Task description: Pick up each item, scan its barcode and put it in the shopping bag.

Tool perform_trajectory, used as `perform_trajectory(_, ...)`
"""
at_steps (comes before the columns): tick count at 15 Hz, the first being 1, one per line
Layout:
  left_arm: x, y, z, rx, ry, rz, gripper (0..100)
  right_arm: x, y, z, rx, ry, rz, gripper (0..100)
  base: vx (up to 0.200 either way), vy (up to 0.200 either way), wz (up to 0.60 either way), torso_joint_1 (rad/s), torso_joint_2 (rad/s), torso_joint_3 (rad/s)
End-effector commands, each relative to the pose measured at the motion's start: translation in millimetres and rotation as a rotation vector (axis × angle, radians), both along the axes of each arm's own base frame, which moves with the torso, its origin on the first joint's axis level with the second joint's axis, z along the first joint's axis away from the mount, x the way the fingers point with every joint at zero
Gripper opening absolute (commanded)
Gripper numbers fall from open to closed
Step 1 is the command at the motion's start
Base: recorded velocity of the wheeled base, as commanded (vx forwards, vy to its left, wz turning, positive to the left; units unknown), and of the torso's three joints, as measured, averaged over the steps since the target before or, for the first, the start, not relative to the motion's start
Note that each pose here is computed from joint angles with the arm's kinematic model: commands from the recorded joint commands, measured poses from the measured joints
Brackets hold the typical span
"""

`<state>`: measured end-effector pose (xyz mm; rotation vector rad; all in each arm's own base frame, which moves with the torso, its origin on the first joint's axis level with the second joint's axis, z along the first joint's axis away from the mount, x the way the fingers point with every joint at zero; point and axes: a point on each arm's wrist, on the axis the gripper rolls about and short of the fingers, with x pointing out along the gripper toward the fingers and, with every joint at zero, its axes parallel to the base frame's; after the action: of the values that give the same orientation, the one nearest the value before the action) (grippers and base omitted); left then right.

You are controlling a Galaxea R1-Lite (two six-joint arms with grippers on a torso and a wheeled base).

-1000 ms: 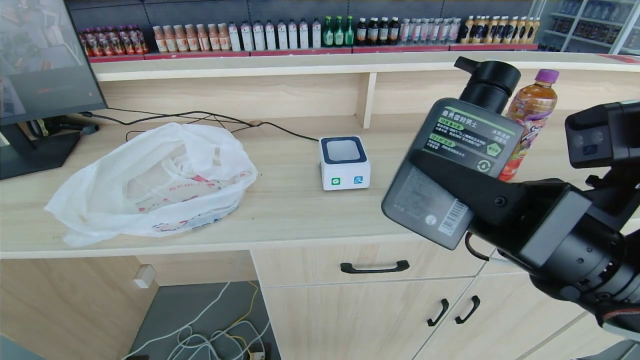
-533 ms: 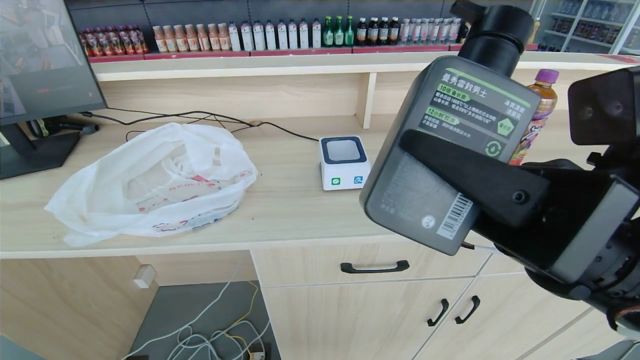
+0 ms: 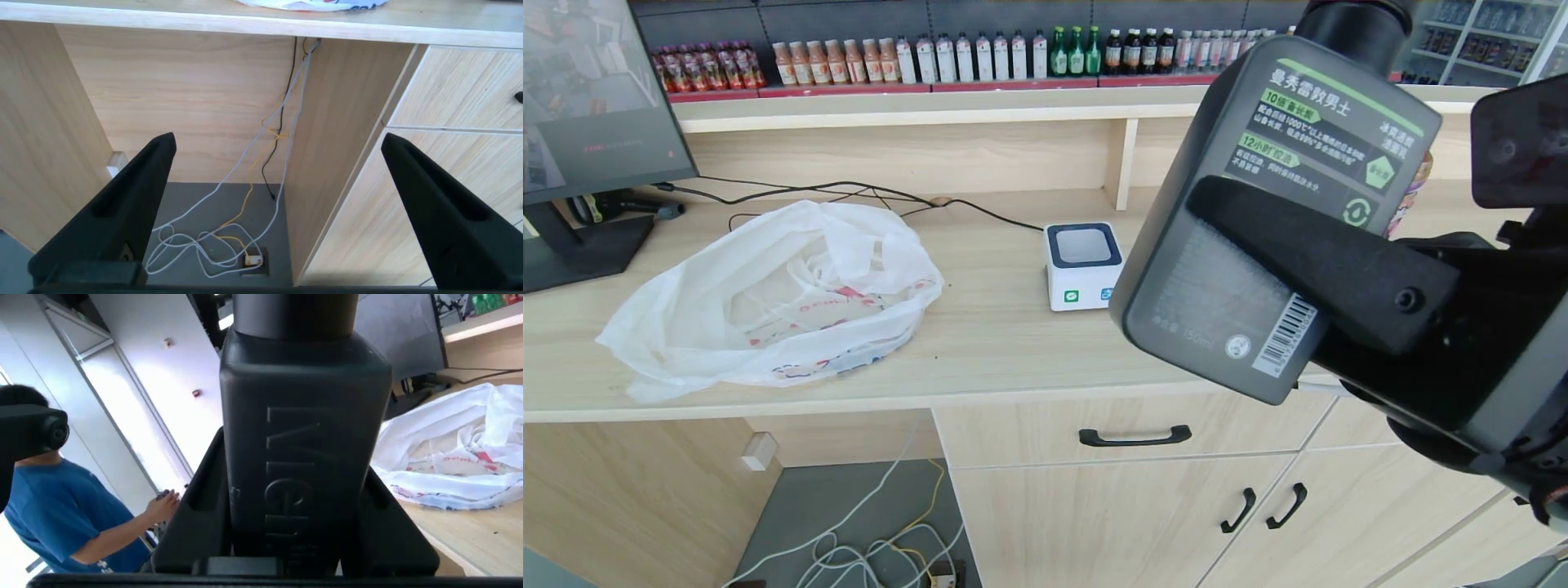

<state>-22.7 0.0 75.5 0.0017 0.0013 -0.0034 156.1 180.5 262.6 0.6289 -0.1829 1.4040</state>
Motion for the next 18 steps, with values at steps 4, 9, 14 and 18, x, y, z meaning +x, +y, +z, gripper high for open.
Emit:
perform_trajectory(4,0.0,0.0,0.0,0.0,0.0,0.0,100,-1.6,-1.6,1.9,0.003,-0.009,0.006,0,0.0,0.0,0.0,0.0,0.0,0.0)
perform_trajectory(9,0.0,0.0,0.0,0.0,0.0,0.0,100,-1.6,-1.6,1.9,0.003,-0.009,0.006,0,0.0,0.0,0.0,0.0,0.0,0.0)
perform_trajectory(14,0.0,0.0,0.0,0.0,0.0,0.0,100,-5.0,-4.7,5.9,0.016,-0.022,0.007,0,0.0,0.0,0.0,0.0,0.0,0.0)
perform_trajectory(18,0.0,0.0,0.0,0.0,0.0,0.0,100,-7.2,-6.7,7.5,0.017,-0.033,0.014,0,0.0,0.0,0.0,0.0,0.0,0.0)
